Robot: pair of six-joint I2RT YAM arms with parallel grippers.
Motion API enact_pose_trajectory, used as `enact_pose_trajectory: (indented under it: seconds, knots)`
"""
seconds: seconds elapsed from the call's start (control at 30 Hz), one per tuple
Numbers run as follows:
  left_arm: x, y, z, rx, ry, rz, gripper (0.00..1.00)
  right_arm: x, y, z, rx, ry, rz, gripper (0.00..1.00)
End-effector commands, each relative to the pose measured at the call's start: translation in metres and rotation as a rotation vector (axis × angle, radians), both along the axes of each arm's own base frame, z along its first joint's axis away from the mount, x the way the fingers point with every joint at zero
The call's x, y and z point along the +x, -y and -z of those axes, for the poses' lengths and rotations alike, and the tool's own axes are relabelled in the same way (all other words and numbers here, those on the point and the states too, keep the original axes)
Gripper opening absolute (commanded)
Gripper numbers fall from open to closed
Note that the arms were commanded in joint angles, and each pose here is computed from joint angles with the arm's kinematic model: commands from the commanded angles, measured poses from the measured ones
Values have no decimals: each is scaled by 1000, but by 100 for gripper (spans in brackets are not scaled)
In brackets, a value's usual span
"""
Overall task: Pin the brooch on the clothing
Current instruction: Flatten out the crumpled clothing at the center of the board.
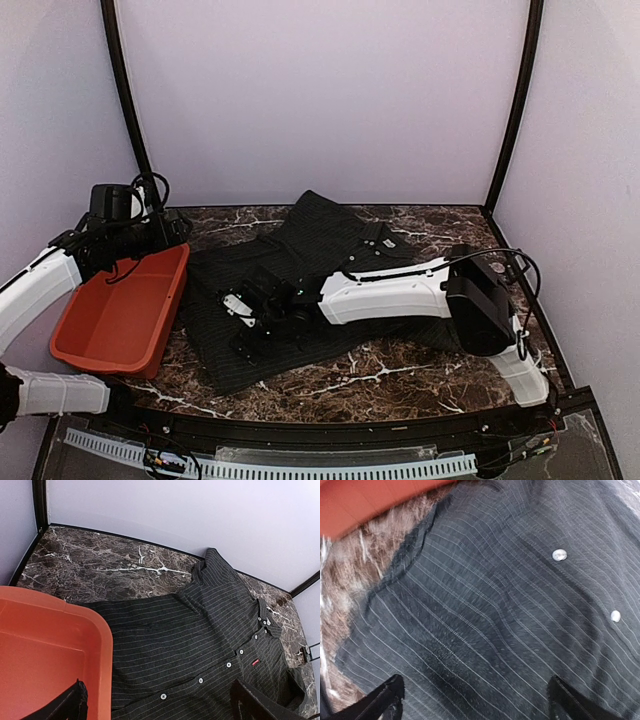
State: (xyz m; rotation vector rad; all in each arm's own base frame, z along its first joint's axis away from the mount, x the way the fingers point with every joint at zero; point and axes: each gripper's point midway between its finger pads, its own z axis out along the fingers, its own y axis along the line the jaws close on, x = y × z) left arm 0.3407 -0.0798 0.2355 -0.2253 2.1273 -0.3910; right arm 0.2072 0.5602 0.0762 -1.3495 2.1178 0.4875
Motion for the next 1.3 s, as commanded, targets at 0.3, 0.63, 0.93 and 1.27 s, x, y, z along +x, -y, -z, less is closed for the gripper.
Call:
enact_pose_trajectory:
  seconds: [0.3, 0.63, 0.93, 1.27]
  knots:
    - [1, -16, 5, -28, 11, -57, 99, -5, 0, 47, -146, 28, -55, 90]
    - [1, -16, 2, -49, 17, -49, 99, -16, 38, 76, -287, -22, -47, 14]
    - [0, -17, -2, -55, 24, -47, 99, 19, 135, 72, -472, -58, 219, 0]
    - [0, -17, -3, -53, 25, -43, 99, 20, 218, 45, -562, -112, 401, 0]
